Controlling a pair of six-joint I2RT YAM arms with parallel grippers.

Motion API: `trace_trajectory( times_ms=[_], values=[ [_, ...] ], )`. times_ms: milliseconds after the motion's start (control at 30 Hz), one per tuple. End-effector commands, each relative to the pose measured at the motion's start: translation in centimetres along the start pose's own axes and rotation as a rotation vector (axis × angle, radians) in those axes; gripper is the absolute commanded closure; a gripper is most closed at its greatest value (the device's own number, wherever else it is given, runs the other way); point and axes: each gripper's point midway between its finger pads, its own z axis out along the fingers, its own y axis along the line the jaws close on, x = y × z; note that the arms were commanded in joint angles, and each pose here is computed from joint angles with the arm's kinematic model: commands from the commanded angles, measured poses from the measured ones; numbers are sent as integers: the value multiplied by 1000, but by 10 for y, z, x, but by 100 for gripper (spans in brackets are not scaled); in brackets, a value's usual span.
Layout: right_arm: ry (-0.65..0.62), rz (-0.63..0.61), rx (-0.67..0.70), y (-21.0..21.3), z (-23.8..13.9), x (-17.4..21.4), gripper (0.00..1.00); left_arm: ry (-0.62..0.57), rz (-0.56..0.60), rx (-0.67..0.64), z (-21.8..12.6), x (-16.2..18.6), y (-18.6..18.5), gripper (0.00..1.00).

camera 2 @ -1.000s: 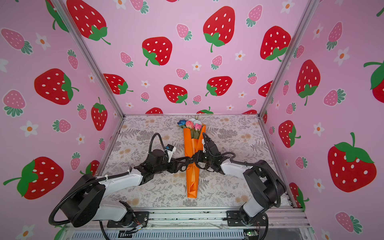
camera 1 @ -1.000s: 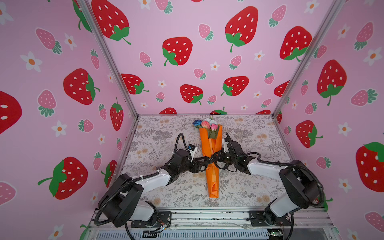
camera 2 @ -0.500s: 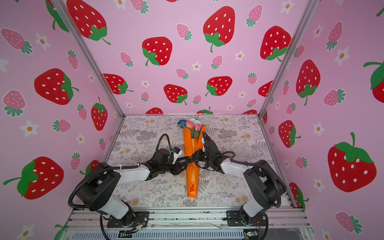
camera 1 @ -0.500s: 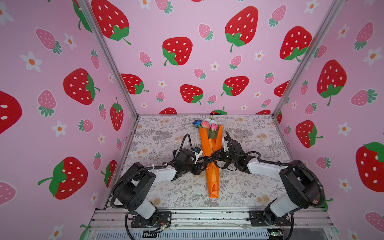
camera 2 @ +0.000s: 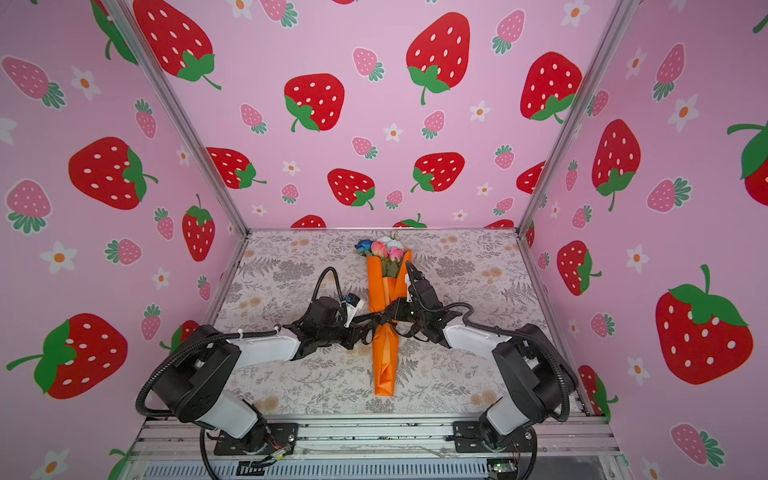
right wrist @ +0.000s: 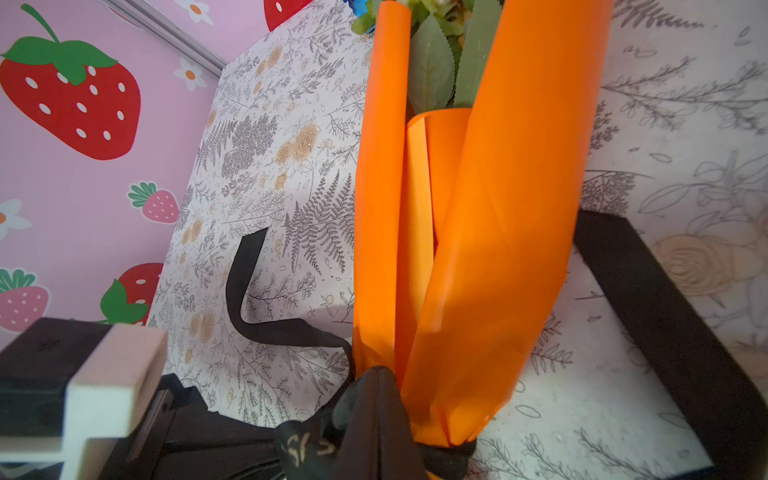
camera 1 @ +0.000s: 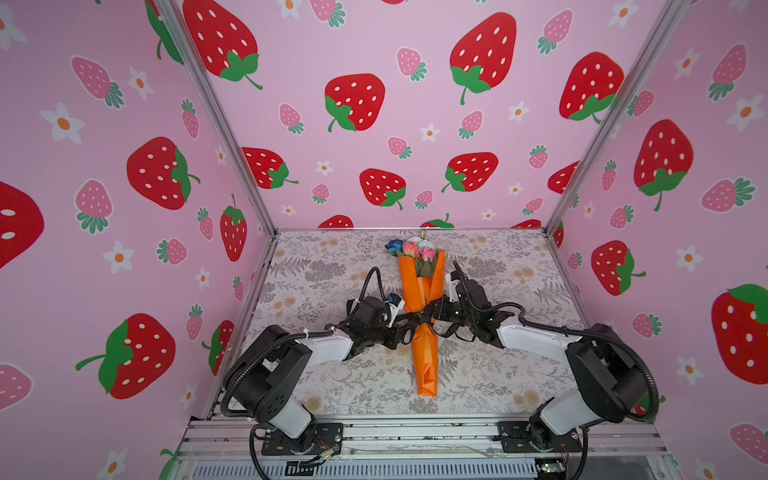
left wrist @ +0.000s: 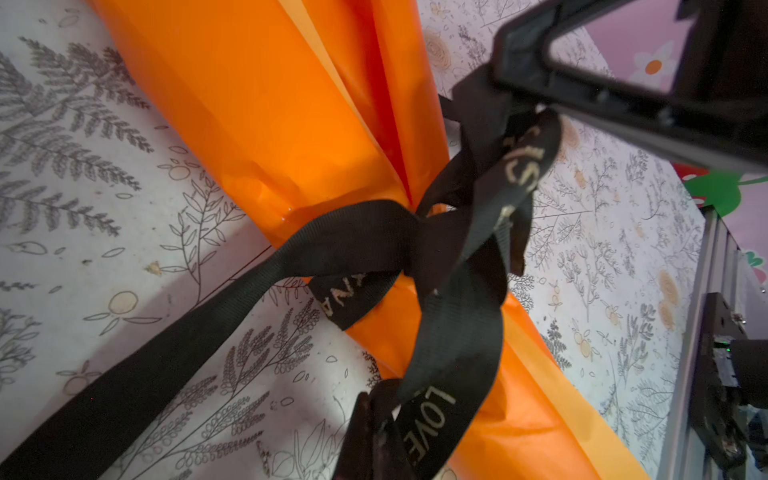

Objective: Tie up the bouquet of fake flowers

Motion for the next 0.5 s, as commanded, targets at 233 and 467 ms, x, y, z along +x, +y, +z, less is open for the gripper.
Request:
trace_trajectory(
  times_ms=[233, 467],
  values=[
    [-52, -37, 47, -1, -5, -21, 100, -26, -13, -3, -11, -20, -7, 100],
    [-123, -25, 178, -29, -21, -32, 100, 0, -25, -38, -13, -14, -1, 100]
  ],
)
